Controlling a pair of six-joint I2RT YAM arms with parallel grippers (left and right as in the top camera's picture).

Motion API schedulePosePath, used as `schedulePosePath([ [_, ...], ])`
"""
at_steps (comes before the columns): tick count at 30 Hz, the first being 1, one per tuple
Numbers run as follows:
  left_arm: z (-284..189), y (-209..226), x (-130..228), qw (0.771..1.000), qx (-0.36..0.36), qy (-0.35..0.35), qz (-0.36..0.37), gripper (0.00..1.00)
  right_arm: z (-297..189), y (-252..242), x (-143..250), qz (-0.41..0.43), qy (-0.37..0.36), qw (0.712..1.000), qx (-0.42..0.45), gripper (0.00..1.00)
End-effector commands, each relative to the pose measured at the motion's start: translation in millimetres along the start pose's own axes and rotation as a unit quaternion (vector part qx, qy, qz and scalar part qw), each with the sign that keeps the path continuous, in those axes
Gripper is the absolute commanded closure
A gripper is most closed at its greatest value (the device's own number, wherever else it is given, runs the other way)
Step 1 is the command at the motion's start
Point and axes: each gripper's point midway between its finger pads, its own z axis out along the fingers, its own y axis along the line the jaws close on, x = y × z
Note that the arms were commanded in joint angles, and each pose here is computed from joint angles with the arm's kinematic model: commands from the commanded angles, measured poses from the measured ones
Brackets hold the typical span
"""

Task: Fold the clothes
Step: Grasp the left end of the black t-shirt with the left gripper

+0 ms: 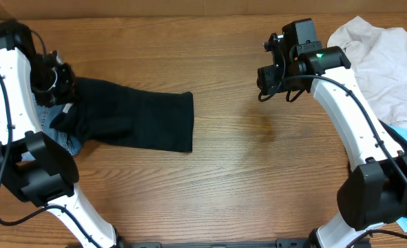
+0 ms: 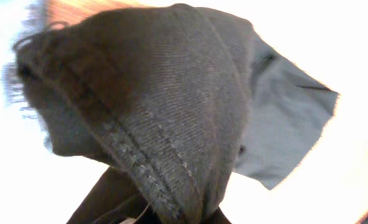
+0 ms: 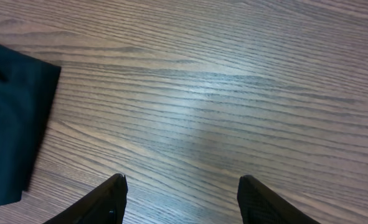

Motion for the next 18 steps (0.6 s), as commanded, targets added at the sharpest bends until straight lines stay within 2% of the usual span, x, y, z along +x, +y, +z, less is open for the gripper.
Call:
schedulePosePath([
  [1,-1.4,-57.3,9.0,0.996,0.075,0.01,0.038,0.92,-0.5,-2.6,1.8,0.004,0.003,1.0,0.005,0.39],
  [5,11.2,-89.1,21.8,0.995,0.057,0.023,0.083,0.92,-0.6,-2.7,3.7,0.005,0.007,1.0,0.005,0.39],
  [12,34.0,-129.9,46.2,0.987,-0.034,0.026,0.152,0.9,-0.6,-2.6,5.4,0.005,0.011,1.0,0.005,0.39],
  [18,44.6,-161.9,65.6,0.979,-0.043,0.029,0.196,0.88,-0.6,-2.6,5.5,0.005,0.011,1.0,0.005,0.39],
])
